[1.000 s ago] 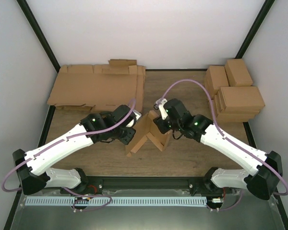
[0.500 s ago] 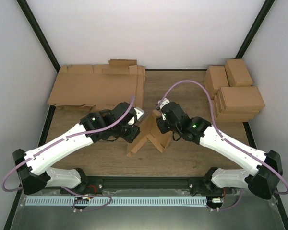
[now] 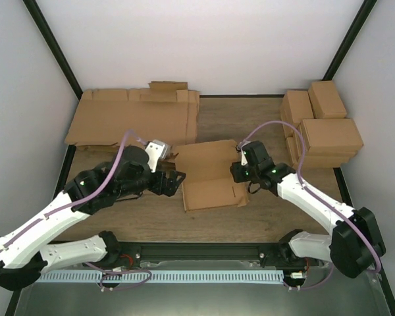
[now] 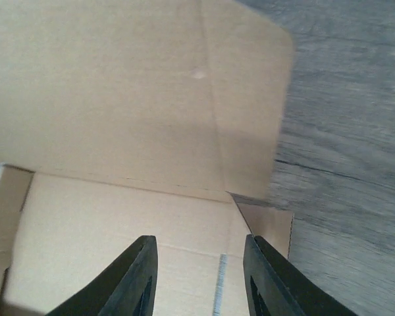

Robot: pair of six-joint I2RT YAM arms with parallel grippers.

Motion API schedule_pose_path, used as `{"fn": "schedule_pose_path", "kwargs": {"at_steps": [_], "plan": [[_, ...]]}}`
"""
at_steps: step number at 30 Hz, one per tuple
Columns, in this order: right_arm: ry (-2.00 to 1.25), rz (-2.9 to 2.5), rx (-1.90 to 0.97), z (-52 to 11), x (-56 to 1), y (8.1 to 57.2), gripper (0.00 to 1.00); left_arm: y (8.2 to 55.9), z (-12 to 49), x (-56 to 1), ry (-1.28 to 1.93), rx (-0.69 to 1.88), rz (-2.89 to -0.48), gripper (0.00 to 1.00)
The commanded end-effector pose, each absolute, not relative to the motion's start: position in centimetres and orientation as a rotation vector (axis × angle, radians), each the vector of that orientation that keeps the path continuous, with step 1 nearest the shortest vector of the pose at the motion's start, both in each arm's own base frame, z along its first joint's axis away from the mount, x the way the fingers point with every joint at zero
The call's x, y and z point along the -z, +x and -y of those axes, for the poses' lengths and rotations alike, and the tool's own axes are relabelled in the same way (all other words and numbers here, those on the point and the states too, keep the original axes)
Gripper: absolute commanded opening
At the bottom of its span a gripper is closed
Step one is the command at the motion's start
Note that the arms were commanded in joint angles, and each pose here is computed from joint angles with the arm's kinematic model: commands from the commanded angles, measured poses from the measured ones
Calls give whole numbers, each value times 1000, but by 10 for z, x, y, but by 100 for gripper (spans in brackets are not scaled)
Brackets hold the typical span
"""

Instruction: Fold the paper box

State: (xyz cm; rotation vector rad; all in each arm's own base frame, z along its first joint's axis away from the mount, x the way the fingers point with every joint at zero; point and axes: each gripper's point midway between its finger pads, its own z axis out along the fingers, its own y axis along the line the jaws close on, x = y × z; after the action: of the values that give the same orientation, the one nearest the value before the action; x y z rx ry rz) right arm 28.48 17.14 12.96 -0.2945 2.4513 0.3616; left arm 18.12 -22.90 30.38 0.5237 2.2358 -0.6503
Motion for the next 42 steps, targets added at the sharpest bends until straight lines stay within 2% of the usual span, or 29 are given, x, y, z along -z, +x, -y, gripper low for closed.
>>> {"fn": "schedule_pose_path", "kwargs": {"at_steps": [1,5,9,12,17,22,29,36,42], "plan": [[-249,-2429,-521,-187,-125,290,38,185,222,-265,380,639,-2343,97],[-209,-2485,-544,-184,-94,278,37,176,226,-219,295,707,-2433,93],[-158,-2441,-567,-177,-100,269,46,169,232,-187,225,803,-2470,89],[-116,-2408,-557,-169,-112,266,47,172,238,-172,202,828,-2471,82],[76,-2460,-538,-145,-103,258,60,187,245,-142,178,752,-2488,67],[287,-2472,-635,-122,-82,248,69,205,243,-114,123,652,-2509,54],[369,-2463,-874,-114,-53,235,69,222,237,-86,60,646,-2549,48],[214,-2418,-1179,-146,-56,226,65,229,240,-74,53,724,-2537,32],[118,-2423,-1252,-156,-62,225,62,230,242,-65,76,710,-2558,23]]}}
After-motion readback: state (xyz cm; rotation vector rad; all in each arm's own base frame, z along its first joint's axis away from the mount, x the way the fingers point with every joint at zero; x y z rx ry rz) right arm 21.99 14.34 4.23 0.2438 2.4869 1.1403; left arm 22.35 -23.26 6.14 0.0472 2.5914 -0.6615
